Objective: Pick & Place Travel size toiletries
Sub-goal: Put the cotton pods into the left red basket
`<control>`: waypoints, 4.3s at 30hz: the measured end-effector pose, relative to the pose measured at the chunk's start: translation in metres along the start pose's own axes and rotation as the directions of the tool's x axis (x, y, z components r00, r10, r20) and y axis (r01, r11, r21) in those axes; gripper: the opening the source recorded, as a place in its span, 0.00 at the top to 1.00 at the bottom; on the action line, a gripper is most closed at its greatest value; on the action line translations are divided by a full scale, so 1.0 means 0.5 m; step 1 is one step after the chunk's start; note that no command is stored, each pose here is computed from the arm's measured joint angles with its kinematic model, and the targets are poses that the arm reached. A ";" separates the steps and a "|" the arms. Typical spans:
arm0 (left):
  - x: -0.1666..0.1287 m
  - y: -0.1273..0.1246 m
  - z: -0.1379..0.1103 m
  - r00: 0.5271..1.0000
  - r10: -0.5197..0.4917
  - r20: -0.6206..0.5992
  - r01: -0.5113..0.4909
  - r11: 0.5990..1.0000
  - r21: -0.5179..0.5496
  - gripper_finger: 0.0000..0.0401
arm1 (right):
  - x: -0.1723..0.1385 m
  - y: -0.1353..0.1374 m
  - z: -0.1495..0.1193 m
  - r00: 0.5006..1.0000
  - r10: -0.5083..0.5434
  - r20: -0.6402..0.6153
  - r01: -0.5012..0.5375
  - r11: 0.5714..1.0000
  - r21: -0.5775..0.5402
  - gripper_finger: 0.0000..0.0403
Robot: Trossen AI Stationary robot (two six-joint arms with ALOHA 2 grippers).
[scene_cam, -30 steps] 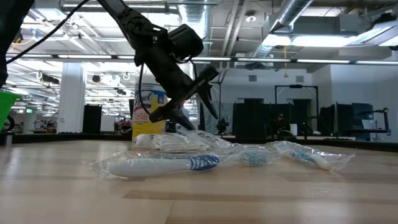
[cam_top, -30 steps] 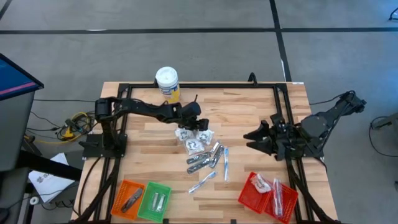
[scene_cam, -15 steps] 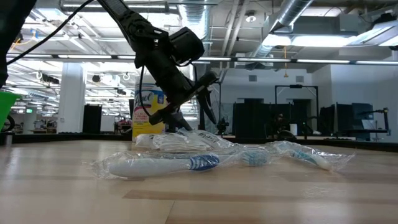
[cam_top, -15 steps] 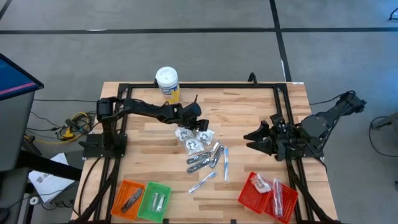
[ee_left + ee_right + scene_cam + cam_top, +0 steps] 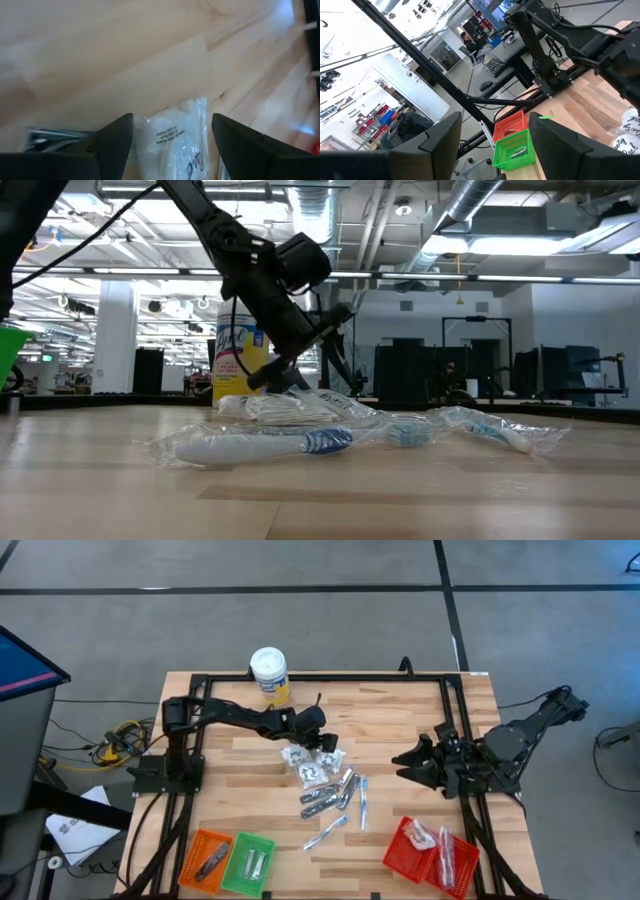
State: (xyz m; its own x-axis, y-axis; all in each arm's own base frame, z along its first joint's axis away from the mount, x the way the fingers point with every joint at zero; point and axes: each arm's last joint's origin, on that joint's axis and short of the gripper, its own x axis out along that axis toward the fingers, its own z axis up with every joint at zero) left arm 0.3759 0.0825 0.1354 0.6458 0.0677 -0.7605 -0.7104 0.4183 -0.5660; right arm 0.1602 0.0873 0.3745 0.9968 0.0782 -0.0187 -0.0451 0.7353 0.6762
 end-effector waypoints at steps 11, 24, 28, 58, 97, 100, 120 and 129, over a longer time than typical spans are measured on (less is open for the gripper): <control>0.023 -0.001 -0.015 0.997 -0.047 -0.061 0.046 0.999 -0.021 0.39 | 0.000 0.000 0.000 1.000 0.001 0.002 -0.001 1.000 0.012 0.44; 0.022 -0.008 -0.021 0.988 -0.101 -0.114 0.100 0.995 -0.018 0.89 | 0.000 0.000 0.000 1.000 0.000 0.003 0.000 1.000 0.019 0.44; 0.017 -0.013 -0.019 0.984 -0.126 -0.123 0.124 0.992 -0.022 0.96 | 0.000 0.000 0.000 1.000 -0.001 0.003 0.001 1.000 0.020 0.44; -0.462 -0.201 0.088 0.281 -0.556 0.782 0.658 0.705 0.264 0.97 | 0.007 0.005 0.086 0.936 0.086 0.341 -0.044 0.991 -0.127 0.44; -0.454 -0.333 0.022 0.097 -0.802 0.589 0.685 0.483 0.546 0.97 | 0.138 -0.031 0.097 0.907 0.040 0.419 0.187 0.854 -0.485 0.44; -0.448 -0.333 0.022 0.103 -0.802 0.588 0.684 0.487 0.543 0.97 | 0.139 -0.037 0.101 0.904 0.026 0.426 0.203 0.851 -0.484 0.44; -0.443 -0.330 0.027 0.119 -0.796 0.593 0.680 0.500 0.535 0.96 | 0.154 -0.061 0.115 0.886 -0.014 0.464 0.228 0.883 -0.410 0.50; -0.440 -0.328 0.028 0.137 -0.778 0.613 0.668 0.530 0.523 0.96 | 0.154 -0.061 0.115 0.886 -0.015 0.464 0.212 0.902 -0.375 0.65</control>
State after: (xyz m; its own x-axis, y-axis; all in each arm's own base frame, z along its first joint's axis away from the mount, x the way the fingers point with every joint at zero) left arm 0.3546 0.0118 0.4000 0.8124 0.2394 0.5316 0.2016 0.7402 -0.6414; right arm 0.2424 0.0320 0.3948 0.9143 -0.2541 0.3155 0.1454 0.9328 0.3297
